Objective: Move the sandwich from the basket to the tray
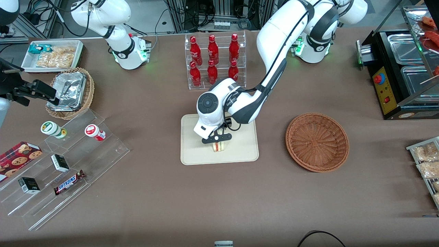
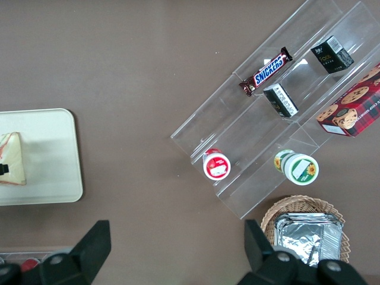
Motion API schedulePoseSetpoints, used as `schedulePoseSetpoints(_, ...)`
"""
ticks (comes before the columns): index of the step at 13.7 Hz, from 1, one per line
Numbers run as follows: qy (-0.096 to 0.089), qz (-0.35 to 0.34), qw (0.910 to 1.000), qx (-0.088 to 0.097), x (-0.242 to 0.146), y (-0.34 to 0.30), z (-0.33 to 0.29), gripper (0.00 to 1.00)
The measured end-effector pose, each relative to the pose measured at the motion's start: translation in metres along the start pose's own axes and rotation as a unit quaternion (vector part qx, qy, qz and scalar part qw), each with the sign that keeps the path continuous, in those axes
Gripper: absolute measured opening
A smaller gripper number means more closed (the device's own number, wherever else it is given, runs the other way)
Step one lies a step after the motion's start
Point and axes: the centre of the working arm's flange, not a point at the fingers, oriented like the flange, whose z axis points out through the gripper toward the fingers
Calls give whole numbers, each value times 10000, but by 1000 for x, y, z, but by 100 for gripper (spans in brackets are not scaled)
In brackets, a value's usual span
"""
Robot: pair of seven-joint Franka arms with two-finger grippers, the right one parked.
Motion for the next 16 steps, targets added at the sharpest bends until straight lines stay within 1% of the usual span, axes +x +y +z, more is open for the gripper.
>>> schedulePoseSetpoints(1,62,-29,10000,-43,3,-2,-15,99)
schedulePoseSetpoints(3,124,-121,9998,-30,11,-13,-47,100)
schedulePoseSetpoints(5,216,-290,9993,-47,27,-33,-74,100)
schedulePoseSetpoints(6,231,-373,9990,-44,34,-43,-82,100)
schedulePoseSetpoints(7,227,-402,9989,3,42,-56,-87,100)
schedulePoseSetpoints(8,172,-322,9993,108,49,-71,-91,100)
schedulePoseSetpoints(10,-15,-186,9994,301,68,-109,-100,100)
schedulePoseSetpoints(11,-83,-225,9991,340,76,-129,-106,100)
schedulePoseSetpoints(13,-199,-281,9988,355,87,-171,-121,100)
schedulePoseSetpoints(16,-364,4,9986,382,91,-234,-141,100)
